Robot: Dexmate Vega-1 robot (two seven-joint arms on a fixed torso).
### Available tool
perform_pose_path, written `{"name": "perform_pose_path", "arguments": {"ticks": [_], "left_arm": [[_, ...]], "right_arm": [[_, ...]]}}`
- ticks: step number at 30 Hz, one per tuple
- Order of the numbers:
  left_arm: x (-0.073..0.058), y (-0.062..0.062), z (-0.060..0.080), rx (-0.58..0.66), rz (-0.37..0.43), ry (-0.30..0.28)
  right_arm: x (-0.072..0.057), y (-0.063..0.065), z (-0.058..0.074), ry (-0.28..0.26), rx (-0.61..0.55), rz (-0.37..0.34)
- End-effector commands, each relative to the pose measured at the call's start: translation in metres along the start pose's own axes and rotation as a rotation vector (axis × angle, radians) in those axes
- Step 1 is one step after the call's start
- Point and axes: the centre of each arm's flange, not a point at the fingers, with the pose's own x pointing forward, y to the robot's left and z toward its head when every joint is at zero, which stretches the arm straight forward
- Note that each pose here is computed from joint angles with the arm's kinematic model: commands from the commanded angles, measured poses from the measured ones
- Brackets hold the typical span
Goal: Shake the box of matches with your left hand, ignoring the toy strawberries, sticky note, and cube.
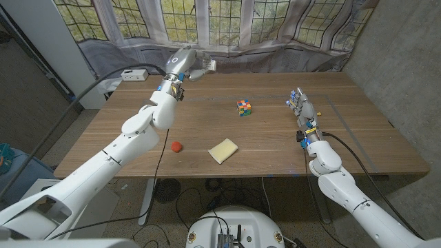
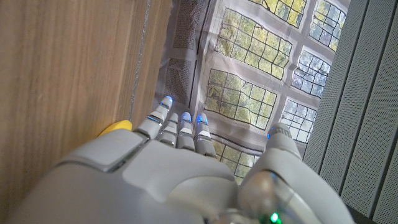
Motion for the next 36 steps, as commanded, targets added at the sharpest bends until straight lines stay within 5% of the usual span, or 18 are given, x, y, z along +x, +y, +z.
{"name": "perform_pose_path", "arguments": {"ticks": [1, 9, 16, 28, 36], "left_arm": [[-0.03, 0.058, -0.047, -0.247, 0.159, 0.13], [-0.063, 0.075, -0.092, -0.604, 0.276, 0.234], [-0.098, 0.089, -0.122, -0.794, 0.383, 0.298], [-0.154, 0.067, -0.173, -1.192, 0.486, 0.424], [-0.205, 0.044, -0.198, -1.283, 0.637, 0.561]], "right_arm": [[0.007, 0.006, -0.002, 0.007, 0.009, 0.019], [0.013, 0.011, -0.001, 0.008, 0.001, 0.041], [0.019, 0.016, -0.001, 0.008, -0.002, 0.058], [0.029, 0.021, 0.003, -0.01, -0.009, 0.078], [0.028, 0.021, 0.008, -0.028, -0.006, 0.072]]}}
